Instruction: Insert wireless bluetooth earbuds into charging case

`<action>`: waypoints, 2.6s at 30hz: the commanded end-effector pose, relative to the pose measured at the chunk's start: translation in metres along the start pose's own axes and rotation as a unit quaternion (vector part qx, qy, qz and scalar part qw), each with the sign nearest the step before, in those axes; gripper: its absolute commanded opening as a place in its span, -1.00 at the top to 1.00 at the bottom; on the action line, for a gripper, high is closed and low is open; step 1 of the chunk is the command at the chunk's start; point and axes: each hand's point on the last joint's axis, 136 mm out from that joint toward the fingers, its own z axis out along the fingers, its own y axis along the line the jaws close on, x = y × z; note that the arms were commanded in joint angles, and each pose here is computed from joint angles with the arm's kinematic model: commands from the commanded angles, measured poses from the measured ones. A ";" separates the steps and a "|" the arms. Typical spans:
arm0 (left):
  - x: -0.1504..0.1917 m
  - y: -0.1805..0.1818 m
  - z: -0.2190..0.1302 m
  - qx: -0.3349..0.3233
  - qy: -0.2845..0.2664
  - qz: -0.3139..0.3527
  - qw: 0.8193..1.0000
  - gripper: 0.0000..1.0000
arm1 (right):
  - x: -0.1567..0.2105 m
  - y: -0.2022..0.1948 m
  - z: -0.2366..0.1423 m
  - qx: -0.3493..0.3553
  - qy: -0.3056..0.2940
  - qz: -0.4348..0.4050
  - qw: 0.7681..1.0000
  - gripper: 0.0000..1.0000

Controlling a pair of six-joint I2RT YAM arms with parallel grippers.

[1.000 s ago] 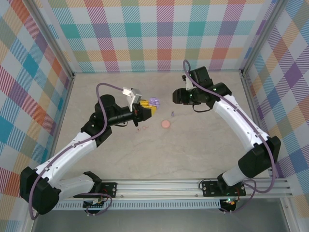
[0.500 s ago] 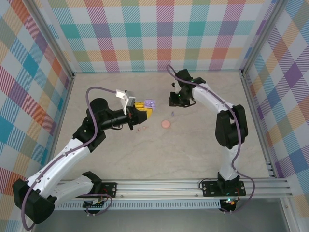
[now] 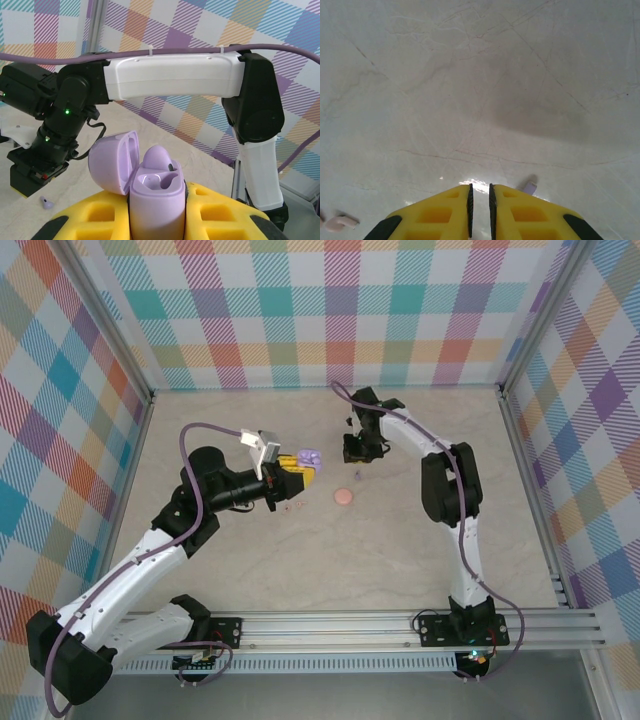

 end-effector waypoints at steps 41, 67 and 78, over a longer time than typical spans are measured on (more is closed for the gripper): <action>-0.005 -0.009 0.003 0.020 -0.015 0.007 1.000 0.79 | 0.054 -0.044 -0.005 0.098 0.083 0.029 0.991 0.57; -0.002 -0.009 0.003 0.020 -0.014 0.005 1.000 0.79 | 0.068 -0.041 -0.002 0.061 0.107 -0.006 0.992 0.64; -0.002 -0.010 0.001 0.018 -0.015 0.005 1.000 0.79 | 0.086 -0.045 -0.011 0.082 0.125 -0.011 0.989 0.66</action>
